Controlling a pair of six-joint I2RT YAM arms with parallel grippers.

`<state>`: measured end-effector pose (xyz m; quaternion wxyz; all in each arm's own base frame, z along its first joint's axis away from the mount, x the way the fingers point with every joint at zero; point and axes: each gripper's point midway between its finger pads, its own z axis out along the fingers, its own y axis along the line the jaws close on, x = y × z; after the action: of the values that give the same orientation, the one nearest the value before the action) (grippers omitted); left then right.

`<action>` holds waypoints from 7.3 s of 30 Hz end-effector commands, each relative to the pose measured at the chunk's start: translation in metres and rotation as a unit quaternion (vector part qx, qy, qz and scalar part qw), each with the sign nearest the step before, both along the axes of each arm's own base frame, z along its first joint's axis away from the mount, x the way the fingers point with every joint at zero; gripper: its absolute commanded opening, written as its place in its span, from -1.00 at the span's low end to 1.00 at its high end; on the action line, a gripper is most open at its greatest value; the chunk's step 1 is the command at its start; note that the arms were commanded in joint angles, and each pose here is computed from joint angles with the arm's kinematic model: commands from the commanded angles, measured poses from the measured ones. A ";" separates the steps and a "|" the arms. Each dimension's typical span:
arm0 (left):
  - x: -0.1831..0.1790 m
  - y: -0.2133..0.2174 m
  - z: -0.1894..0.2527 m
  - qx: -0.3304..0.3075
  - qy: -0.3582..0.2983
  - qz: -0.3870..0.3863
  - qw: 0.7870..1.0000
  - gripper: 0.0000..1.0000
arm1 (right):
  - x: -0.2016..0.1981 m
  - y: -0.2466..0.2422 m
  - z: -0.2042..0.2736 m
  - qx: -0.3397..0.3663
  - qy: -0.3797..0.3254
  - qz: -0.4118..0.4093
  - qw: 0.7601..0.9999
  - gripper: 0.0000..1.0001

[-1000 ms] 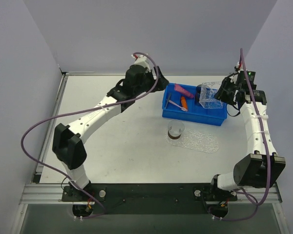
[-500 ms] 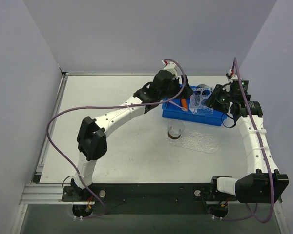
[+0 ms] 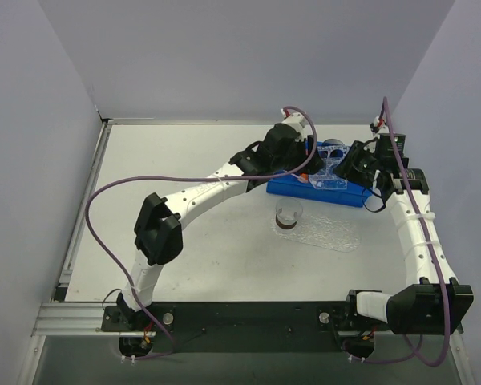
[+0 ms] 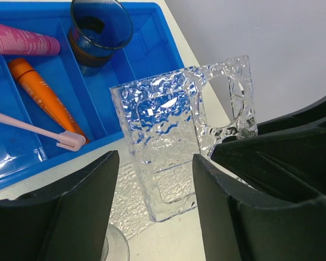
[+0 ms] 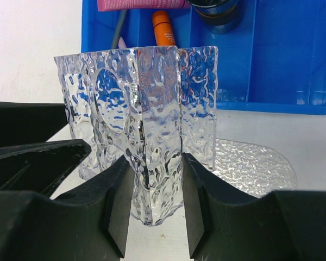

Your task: Prepare toiletry sets of a toothbrush and toothpaste on the tray

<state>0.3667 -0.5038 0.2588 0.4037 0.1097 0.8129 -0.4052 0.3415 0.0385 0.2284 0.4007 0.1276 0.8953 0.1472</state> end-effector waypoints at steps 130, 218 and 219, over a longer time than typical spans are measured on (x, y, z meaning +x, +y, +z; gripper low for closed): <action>-0.102 -0.036 0.056 0.097 -0.305 -0.273 0.907 -1.00 | -0.082 -0.015 -0.014 -0.145 0.061 0.116 0.981 -1.00; -0.064 0.003 0.078 -0.219 0.089 -0.177 0.955 0.18 | -0.057 0.045 0.127 0.188 -0.219 0.103 0.952 -1.00; -0.065 0.002 0.078 -0.219 0.090 -0.178 0.955 0.02 | -0.056 0.045 0.124 0.188 -0.214 0.103 0.953 -1.00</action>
<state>0.3082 -0.4938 0.3101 0.2540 0.1019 0.7352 -0.6201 0.2877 0.0767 0.3311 0.5048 0.1121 0.7772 0.3585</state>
